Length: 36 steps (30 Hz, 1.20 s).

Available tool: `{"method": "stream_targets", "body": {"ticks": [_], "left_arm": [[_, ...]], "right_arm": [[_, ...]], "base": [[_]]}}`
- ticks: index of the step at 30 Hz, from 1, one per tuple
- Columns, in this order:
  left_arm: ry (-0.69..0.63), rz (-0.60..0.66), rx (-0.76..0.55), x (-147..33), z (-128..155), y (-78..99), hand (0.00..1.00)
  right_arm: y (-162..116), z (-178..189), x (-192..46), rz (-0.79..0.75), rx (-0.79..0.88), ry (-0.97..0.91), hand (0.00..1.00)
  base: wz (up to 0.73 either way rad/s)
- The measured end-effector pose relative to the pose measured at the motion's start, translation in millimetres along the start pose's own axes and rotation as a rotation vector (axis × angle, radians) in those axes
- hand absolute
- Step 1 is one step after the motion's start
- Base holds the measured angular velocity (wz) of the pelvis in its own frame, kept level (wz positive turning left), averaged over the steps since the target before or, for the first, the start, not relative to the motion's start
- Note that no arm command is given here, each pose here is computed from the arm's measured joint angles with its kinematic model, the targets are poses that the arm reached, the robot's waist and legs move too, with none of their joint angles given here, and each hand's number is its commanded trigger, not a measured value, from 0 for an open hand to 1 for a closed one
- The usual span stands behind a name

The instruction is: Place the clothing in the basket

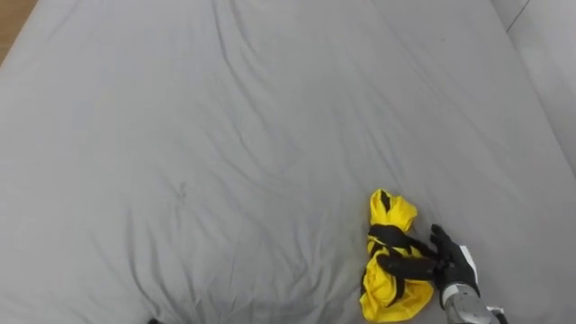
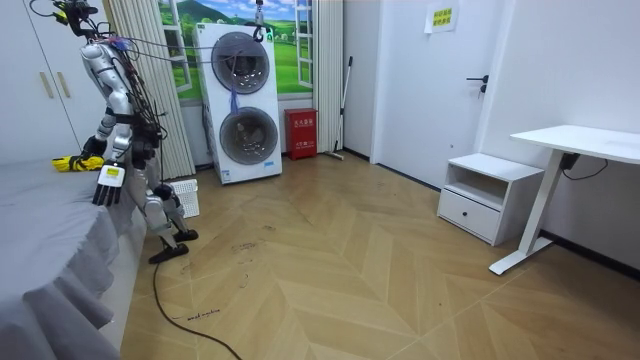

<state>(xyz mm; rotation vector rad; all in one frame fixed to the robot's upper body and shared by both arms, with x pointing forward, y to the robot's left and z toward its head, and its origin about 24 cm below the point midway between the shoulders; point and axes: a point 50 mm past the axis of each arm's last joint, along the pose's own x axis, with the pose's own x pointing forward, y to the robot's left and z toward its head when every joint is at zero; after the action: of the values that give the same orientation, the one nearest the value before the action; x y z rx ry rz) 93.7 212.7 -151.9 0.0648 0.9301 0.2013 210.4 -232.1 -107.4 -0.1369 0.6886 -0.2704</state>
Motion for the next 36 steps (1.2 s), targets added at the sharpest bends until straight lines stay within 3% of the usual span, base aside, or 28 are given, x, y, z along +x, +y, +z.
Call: {"method": "stream_targets", "body": {"ticks": [9, 10, 11, 12, 13, 14, 24, 36], "left_arm": [[0.011, -0.001, 0.002, 0.0, -2, -1.1, 0.0], [0.012, 0.0, 0.002, 0.0, -2, -1.0, 0.0], [0.012, 0.0, 0.002, 0.0, -2, -1.1, 0.0], [0.014, 0.002, 0.002, -0.1, -2, -0.9, 0.0], [0.014, 0.003, 0.002, -0.1, -2, -0.9, 0.0], [0.014, 0.005, 0.002, -0.1, -3, -0.8, 0.0], [0.019, 0.021, 0.0, -0.4, -4, -1.3, 0.0], [0.005, 0.016, 0.009, -0.1, -2, -4.7, 0.0]], "right_arm": [[13, -7, -7, 0.044, -0.047, -0.018, 0.0], [13, -8, -8, 0.046, -0.056, -0.022, 0.04], [14, -6, -8, 0.049, -0.068, -0.037, 0.15], [14, -7, -10, 0.053, -0.077, -0.042, 0.38], [15, -8, -10, 0.056, -0.082, -0.043, 0.8], [16, -9, -12, 0.064, -0.098, -0.046, 1.0], [12, -11, -14, 0.06, -0.129, -0.057, 1.0], [39, -24, -22, 0.173, -0.182, -0.009, 1.0]], "base": [[0.01], [-0.04], [0.0], [0.0], [0.0], [0.0], [-0.01], [0.0]]}}
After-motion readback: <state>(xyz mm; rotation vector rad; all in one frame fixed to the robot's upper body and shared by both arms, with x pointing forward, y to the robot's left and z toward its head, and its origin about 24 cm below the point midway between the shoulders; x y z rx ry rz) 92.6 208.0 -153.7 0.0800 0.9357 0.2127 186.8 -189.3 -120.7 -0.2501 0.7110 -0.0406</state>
